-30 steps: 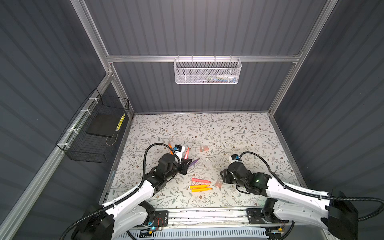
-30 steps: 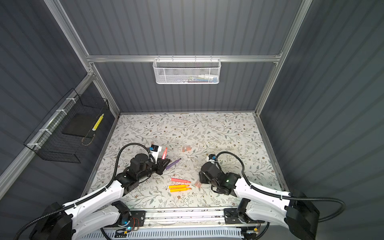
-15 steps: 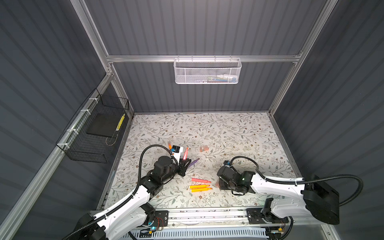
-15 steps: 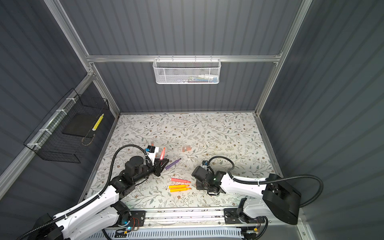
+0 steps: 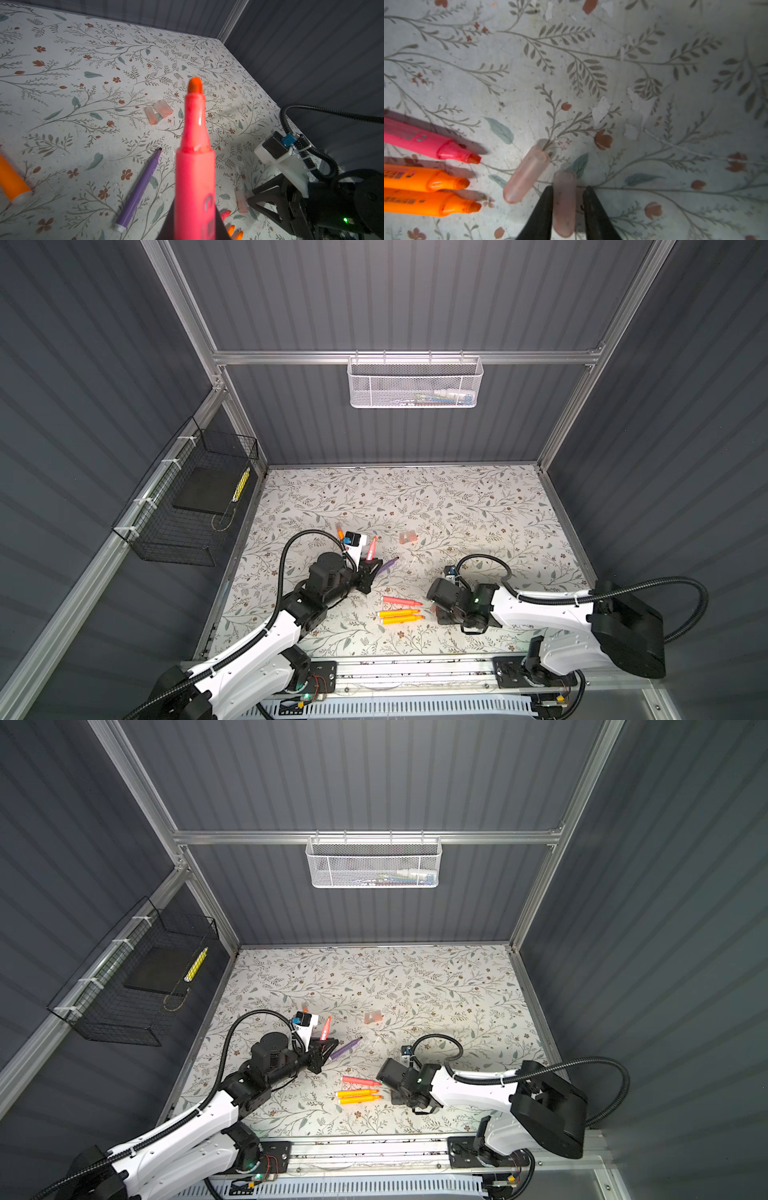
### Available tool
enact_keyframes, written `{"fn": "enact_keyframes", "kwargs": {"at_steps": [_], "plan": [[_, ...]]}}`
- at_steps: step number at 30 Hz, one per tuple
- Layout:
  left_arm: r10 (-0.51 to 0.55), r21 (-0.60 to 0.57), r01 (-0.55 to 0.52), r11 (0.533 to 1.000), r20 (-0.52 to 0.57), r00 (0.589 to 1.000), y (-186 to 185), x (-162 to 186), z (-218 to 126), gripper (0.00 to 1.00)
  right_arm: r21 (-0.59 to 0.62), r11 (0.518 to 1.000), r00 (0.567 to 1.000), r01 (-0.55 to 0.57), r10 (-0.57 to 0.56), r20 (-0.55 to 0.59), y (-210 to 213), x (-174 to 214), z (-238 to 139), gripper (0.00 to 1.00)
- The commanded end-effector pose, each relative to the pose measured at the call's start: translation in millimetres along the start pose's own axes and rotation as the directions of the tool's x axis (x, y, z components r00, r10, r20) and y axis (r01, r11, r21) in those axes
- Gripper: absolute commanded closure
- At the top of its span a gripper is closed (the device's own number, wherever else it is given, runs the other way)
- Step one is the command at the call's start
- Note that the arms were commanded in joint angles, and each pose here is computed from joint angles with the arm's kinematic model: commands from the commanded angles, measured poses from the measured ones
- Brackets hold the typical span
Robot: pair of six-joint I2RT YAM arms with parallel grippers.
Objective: Insert the pens into the pen caps
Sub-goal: 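Lower the right gripper over the pale pink caps and grasp one, then lift the pale pink cap with the right gripper toward the pink marker tip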
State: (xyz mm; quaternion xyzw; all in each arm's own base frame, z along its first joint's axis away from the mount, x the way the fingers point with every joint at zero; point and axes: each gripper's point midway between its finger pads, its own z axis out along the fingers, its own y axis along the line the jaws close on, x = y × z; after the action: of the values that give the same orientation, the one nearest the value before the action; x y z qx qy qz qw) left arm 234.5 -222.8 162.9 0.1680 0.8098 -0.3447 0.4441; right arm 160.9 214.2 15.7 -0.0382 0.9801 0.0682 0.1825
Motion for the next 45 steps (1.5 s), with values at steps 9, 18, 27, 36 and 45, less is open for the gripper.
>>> {"fn": "enact_keyframes", "kwargs": {"at_steps": [9, 18, 27, 36, 45], "plan": [[-0.006, -0.002, 0.006, 1.0, -0.003, 1.0, -1.5, 2.1, -5.4, 1.0, 0.102, 0.994, 1.0, 0.025, -0.024, -0.011, -8.9, 4.5, 9.9, 0.76], [-0.003, 0.021, 0.002, 1.0, 0.006, 1.0, -6.1, 1.0, -6.9, 1.0, 0.106, 0.994, 0.999, -0.007, 0.004, 0.038, -17.8, 2.9, 8.5, 0.86], [0.086, 0.088, -0.086, 0.992, 0.002, 0.996, -38.8, 8.7, 2.4, 1.0, -0.079, 0.983, 0.931, -0.167, 0.184, 0.314, -39.7, -44.9, -47.1, 0.94], [0.099, 0.206, -0.109, 0.972, 0.058, 0.993, -71.9, -0.9, 5.3, 1.0, -0.415, 0.89, 0.754, -0.188, 0.402, 0.52, -46.6, -104.0, -126.1, 0.95], [0.016, 0.335, -0.032, 0.942, 0.05, 0.999, -99.0, -12.3, 23.7, 1.0, -0.57, 0.82, 0.621, -0.058, 0.476, 0.622, -20.1, -148.3, -194.5, 0.98]]}}
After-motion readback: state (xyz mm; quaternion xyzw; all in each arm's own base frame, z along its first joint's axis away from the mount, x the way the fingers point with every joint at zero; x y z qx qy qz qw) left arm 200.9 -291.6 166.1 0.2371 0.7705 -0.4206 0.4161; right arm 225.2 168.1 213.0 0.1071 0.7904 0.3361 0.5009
